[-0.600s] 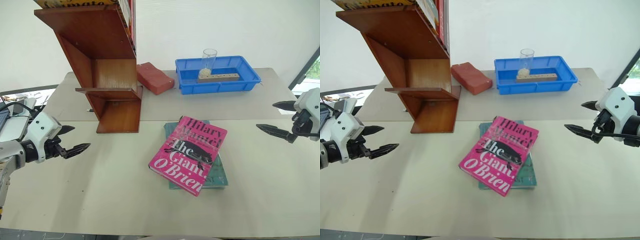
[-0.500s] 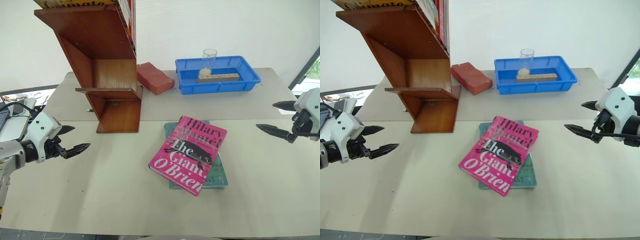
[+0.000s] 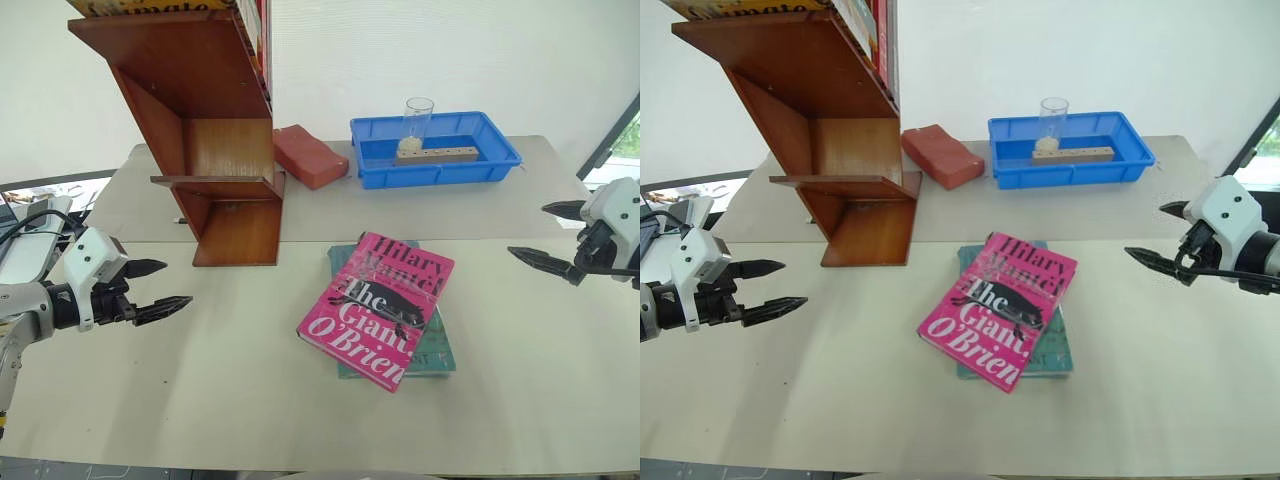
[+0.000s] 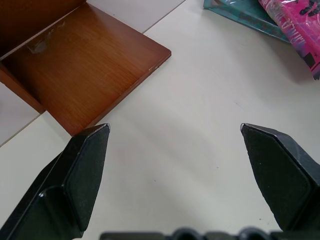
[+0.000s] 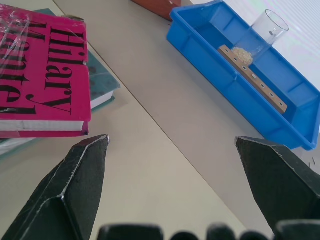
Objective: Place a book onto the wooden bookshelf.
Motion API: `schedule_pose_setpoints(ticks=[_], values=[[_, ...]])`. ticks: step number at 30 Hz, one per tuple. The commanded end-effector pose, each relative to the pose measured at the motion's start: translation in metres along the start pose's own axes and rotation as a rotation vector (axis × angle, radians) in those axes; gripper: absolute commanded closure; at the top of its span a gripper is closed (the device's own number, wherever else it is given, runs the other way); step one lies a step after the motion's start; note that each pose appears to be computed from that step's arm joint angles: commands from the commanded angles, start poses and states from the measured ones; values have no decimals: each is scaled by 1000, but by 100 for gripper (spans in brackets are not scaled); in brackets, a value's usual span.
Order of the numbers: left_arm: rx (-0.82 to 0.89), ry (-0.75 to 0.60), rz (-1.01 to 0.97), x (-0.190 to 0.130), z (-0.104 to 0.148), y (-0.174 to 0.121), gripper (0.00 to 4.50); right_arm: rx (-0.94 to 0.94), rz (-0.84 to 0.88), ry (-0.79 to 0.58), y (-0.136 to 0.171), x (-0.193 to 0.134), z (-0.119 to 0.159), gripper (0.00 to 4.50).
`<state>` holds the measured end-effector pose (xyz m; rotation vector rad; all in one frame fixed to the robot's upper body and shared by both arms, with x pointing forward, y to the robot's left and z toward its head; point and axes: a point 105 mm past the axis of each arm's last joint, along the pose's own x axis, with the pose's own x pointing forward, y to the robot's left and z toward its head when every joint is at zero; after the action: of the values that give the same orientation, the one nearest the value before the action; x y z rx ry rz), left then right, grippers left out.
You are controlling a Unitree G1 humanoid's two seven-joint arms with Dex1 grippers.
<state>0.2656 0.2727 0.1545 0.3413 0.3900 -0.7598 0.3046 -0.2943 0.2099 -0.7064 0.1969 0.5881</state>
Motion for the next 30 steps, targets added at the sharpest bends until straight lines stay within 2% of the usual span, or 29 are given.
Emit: schedule_pose_setpoints(ticks=[1, 3, 6, 9, 13, 19, 26, 30], values=[[45, -23, 25, -4, 15, 6, 0, -36, -44, -17, -6, -3, 9, 4], [47, -21, 16, -2, 15, 5, 0, -31, -43, -8, -6, -3, 8, 4], [49, -24, -57, 16, 14, -2, 0, -21, -19, -5, 0, -5, 7, 4], [-3, -52, -147, 35, 17, -12, 0, -32, 19, 23, 11, -10, 6, 90], [-174, -101, -305, 61, 22, -30, 0, -64, 68, 98, 30, -17, -2, 223], [-569, -208, -500, 112, 42, -51, 0, -89, 119, 159, 58, -8, -17, 435], [-793, -169, -565, 150, 38, -67, 0, -99, 166, 168, 77, 22, -27, 443], [-916, -168, -588, 170, 33, -77, 0, -104, 199, 129, 88, 53, -26, 443]])
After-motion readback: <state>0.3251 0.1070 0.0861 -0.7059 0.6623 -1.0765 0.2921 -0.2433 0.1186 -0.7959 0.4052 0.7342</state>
